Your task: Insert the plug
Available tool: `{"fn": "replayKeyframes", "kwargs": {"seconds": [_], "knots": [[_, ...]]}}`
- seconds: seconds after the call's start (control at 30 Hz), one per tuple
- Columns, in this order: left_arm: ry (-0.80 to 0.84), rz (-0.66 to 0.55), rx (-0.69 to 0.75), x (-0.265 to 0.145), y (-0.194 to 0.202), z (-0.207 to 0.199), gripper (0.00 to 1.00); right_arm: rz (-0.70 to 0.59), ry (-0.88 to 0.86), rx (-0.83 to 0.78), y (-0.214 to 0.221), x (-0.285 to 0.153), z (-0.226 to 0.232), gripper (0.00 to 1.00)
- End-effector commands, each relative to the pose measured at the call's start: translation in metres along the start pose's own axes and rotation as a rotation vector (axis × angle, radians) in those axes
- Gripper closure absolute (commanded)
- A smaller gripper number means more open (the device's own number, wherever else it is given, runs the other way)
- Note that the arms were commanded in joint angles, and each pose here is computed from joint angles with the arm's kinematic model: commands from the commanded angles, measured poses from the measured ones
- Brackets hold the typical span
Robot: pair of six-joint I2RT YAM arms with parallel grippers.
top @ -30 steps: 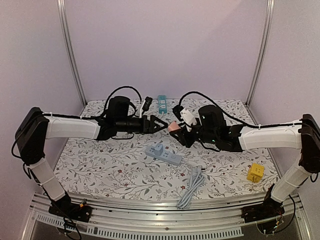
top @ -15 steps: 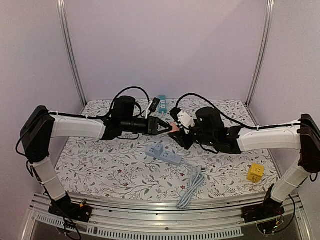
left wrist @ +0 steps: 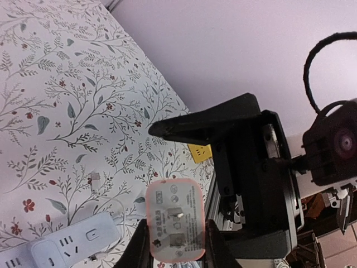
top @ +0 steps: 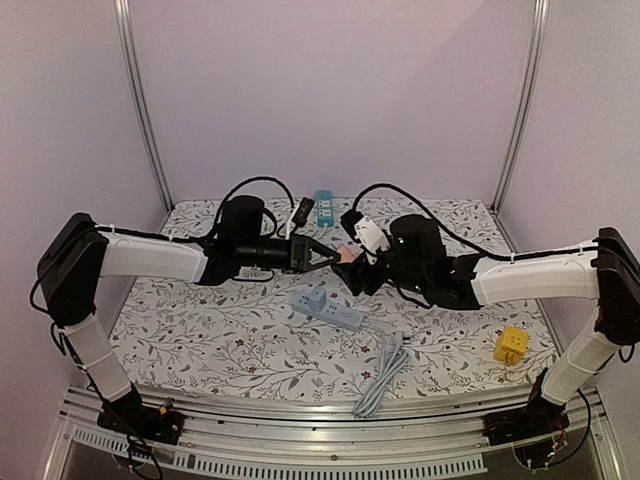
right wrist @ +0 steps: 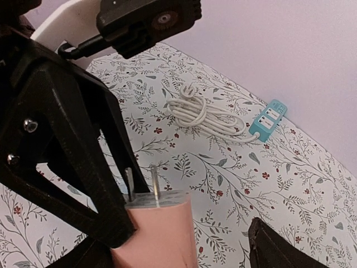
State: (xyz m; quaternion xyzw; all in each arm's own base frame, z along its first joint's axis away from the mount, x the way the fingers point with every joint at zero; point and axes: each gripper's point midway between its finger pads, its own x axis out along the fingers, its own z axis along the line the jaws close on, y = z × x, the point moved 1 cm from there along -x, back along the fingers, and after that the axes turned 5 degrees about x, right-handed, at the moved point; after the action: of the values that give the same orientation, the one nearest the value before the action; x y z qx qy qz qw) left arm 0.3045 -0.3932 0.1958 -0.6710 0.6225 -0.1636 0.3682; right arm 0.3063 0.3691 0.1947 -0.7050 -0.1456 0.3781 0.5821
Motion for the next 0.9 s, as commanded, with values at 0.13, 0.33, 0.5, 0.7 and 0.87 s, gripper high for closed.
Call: {"fn": "replayKeyframes", "kwargs": {"seconds": [0.13, 0.33, 0.5, 0.7, 0.87], "knots": [[0.016, -0.098, 0.077, -0.037, -0.019, -0.004, 1.0, -0.058, 0.17, 0.125, -0.01, 0.004, -0.024, 0.01], [-0.002, -0.152, 0.097, -0.051, -0.03, 0.0, 1.0, -0.035, 0.13, 0.285, 0.007, 0.003, -0.04, 0.01], [0.006, -0.193, 0.119, -0.055, -0.039, -0.003, 1.0, -0.132, -0.119, 0.558, -0.006, -0.022, -0.06, 0.01], [0.126, -0.259, 0.091, -0.056, -0.056, -0.019, 1.0, -0.227, -0.298, 0.652, -0.042, -0.046, -0.049, 0.06], [0.239, -0.292, 0.06, -0.053, -0.07, -0.033, 1.0, -0.356, -0.564, 0.659, -0.064, -0.079, -0.032, 0.16]]}}
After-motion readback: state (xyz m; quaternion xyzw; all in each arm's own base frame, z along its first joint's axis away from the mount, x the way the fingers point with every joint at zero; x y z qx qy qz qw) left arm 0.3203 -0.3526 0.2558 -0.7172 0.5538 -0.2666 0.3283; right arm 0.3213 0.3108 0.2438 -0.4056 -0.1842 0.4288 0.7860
